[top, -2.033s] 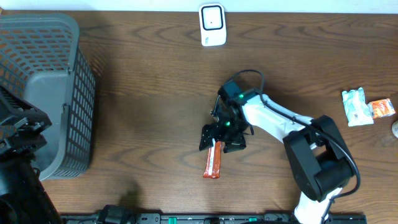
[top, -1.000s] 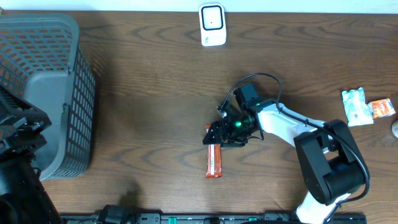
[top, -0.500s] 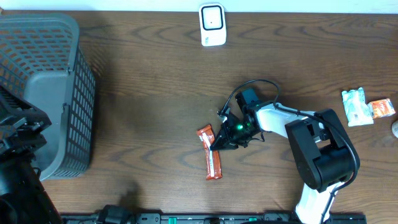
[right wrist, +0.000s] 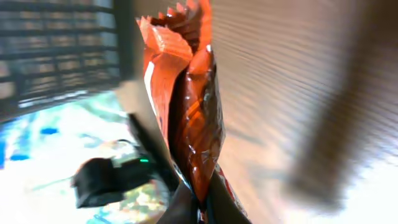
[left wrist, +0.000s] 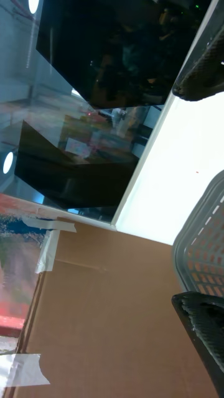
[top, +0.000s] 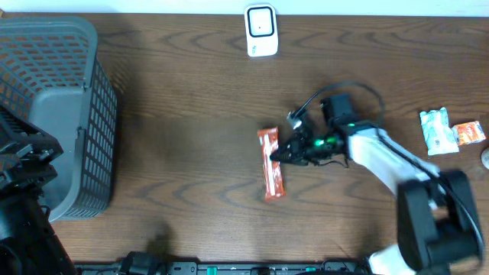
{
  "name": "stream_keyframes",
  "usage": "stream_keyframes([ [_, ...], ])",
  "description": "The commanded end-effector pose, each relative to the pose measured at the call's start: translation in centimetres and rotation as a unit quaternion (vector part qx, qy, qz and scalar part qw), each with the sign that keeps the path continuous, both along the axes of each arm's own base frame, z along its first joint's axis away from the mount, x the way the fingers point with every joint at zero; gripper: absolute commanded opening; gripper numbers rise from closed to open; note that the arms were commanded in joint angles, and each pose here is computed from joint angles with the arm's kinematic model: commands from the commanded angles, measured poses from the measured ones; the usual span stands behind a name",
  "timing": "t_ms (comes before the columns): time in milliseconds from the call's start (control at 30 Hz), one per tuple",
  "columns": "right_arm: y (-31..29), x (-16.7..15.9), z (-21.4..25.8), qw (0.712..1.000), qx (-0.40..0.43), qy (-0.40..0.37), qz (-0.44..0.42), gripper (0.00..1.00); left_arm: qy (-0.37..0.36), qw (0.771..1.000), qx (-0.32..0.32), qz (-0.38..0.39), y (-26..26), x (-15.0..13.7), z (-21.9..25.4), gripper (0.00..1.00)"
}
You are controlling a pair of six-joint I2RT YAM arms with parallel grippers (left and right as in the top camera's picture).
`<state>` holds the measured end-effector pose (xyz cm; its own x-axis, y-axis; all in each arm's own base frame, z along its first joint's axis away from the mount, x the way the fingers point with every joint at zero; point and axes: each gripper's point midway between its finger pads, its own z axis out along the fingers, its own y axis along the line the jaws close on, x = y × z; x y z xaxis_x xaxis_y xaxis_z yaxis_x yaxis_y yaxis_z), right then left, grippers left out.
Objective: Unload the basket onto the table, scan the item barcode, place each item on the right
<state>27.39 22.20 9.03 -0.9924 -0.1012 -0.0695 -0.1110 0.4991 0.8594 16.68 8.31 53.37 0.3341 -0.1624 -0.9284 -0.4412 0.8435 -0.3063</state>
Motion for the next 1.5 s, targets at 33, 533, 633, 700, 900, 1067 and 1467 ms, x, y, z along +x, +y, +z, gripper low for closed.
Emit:
stream_keyframes([
  [33,0.7,-0.4,5.8,0.997,0.075,-0.016,0.000,0.02,0.002,1.000,-0.003,0.001,0.0,0.2,-0.3,0.98],
  [533,1.8,2.9,13.1,0.983,0.155,-0.091,-0.039,0.02,0.006,1.000,-0.003,0.001,0.0,0.3,-0.4,0.98],
  [633,2.0,3.7,14.5,0.980,0.173,-0.082,-0.058,0.02,0.006,1.000,-0.003,0.001,0.0,0.3,-0.4,0.98],
  [700,2.1,4.2,15.3,0.977,0.183,-0.085,-0.065,0.02,0.007,1.000,-0.002,0.001,0.0,0.3,-0.5,0.98],
  [900,1.2,7.8,15.2,0.966,0.146,-0.161,-0.142,0.01,0.008,1.000,-0.002,0.001,0.0,0.3,-0.5,0.98],
  [1067,-0.3,10.8,13.8,0.947,0.076,-0.227,-0.213,0.02,0.006,1.000,-0.012,-0.001,0.0,0.5,-0.7,0.98],
  [1467,-4.2,14.8,12.0,0.866,-0.184,-0.373,-0.278,0.02,0.044,0.999,-0.004,-0.001,-0.7,3.6,-1.9,0.98],
])
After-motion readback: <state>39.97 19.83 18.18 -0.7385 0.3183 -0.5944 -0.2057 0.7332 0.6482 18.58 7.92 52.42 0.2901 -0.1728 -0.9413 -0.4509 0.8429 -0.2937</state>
